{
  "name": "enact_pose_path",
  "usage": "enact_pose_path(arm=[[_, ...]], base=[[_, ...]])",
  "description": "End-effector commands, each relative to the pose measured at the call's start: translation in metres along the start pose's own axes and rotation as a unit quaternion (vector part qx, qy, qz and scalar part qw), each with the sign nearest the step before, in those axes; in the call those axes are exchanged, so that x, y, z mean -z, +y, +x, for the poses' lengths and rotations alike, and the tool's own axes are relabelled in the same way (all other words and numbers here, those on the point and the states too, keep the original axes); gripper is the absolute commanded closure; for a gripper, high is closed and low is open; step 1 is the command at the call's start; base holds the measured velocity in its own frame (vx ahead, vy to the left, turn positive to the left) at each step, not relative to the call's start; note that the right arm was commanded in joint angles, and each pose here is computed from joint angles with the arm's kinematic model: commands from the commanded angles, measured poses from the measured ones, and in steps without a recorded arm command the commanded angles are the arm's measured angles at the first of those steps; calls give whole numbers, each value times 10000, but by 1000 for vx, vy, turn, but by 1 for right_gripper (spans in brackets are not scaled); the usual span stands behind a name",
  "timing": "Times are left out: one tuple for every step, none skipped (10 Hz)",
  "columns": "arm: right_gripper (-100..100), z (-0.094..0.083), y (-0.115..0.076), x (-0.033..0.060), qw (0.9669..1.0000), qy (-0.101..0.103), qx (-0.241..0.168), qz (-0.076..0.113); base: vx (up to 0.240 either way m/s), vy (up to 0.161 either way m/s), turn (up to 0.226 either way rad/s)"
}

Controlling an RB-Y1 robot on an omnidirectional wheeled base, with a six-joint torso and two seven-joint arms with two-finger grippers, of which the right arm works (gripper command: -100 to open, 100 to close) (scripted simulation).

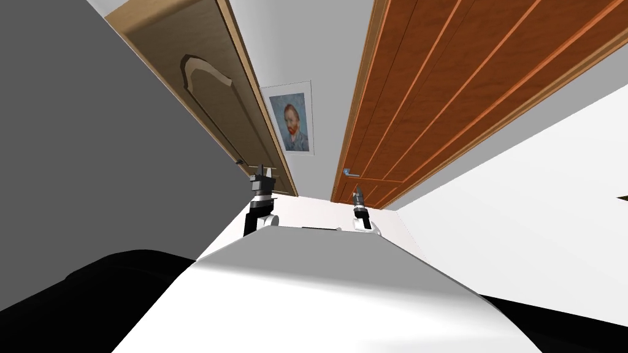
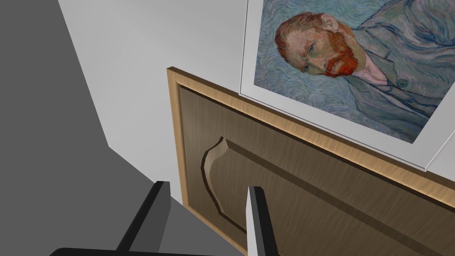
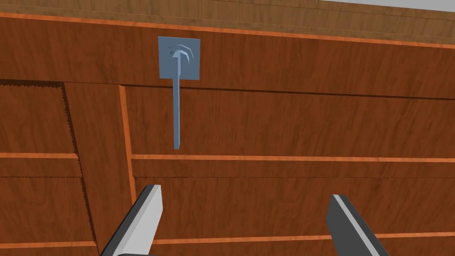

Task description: Pull the door open

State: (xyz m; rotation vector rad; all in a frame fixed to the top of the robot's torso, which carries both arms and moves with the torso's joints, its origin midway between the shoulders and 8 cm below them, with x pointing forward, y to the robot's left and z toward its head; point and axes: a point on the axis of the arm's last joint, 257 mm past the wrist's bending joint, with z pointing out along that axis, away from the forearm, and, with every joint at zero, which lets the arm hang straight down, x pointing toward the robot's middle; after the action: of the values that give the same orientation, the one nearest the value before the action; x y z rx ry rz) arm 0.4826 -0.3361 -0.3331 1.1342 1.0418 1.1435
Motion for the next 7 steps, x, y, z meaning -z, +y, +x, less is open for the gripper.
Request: enact_pose_path(arm=[[-100,-20,-88,10,9999,-32,-23,97],[-100,-31,-136,13,9999,-50,-35,147],[-100,-42,-182,17,9998,-67,-47,197],[-100,-52,-227,21,9996,-85,-59,246],[-100,-62,-271,26,9995,-103,-71,296],[-100,-78,-345,36,9991,-134,-93,381],[-100,-84,-379,42,9990,-148,-104,420]], base=[[91,-32,43],[90,-36,39],[84,-34,30],[91,-26,42],[102,-26,34],[135,-40,55],[118,-42,44]])
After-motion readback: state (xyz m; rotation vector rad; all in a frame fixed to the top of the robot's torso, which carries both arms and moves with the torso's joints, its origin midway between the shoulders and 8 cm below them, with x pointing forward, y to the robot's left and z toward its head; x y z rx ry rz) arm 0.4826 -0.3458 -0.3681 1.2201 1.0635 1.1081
